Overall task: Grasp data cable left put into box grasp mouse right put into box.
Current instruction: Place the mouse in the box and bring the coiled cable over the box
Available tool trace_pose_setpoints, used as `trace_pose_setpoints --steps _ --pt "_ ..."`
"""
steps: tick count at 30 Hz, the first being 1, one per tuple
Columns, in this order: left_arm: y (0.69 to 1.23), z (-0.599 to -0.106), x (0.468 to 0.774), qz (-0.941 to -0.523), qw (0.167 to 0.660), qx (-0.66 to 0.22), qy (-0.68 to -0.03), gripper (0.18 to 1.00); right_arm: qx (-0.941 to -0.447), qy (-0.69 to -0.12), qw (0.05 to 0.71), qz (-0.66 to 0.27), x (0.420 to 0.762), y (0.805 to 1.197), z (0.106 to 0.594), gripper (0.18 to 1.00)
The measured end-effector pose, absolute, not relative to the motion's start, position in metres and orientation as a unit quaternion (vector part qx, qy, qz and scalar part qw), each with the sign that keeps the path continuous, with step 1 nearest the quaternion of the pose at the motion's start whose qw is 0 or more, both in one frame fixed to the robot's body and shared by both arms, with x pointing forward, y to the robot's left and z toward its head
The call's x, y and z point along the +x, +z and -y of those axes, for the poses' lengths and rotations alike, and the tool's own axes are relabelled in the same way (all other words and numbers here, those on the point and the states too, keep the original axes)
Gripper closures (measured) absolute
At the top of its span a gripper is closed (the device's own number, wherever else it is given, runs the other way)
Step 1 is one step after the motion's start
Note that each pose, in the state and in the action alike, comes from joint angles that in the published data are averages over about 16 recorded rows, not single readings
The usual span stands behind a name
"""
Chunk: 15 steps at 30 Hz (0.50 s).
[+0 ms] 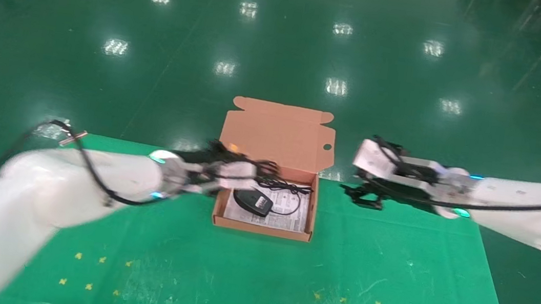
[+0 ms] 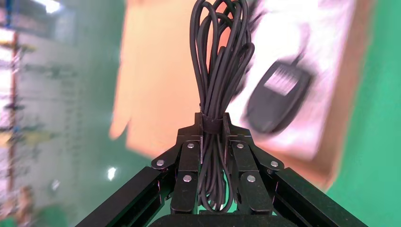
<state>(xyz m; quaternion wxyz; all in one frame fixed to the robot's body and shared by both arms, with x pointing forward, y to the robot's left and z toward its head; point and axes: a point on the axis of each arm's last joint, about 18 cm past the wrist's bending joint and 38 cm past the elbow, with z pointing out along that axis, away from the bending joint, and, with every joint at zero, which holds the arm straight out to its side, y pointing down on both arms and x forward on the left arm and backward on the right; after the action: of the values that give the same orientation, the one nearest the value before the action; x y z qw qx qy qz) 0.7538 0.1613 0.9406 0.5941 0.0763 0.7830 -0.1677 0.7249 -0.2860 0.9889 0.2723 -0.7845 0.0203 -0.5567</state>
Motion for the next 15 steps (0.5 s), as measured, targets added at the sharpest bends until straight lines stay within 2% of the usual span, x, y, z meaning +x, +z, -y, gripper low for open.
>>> trace_pose_setpoints --steps 9,15 --pt "0.92 -0.129 0.761 -0.783 0.586 0.101 -0.182 0.934 -0.782 -0.565 0.263 -0.023 0.699 0.996 0.302 0.316" --pt "0.916 -0.123 0.762 -0.783 0.584 0.104 -0.187 0.931 -0.782 -0.567 0.259 -0.023 0.692 0.997 0.303 0.24"
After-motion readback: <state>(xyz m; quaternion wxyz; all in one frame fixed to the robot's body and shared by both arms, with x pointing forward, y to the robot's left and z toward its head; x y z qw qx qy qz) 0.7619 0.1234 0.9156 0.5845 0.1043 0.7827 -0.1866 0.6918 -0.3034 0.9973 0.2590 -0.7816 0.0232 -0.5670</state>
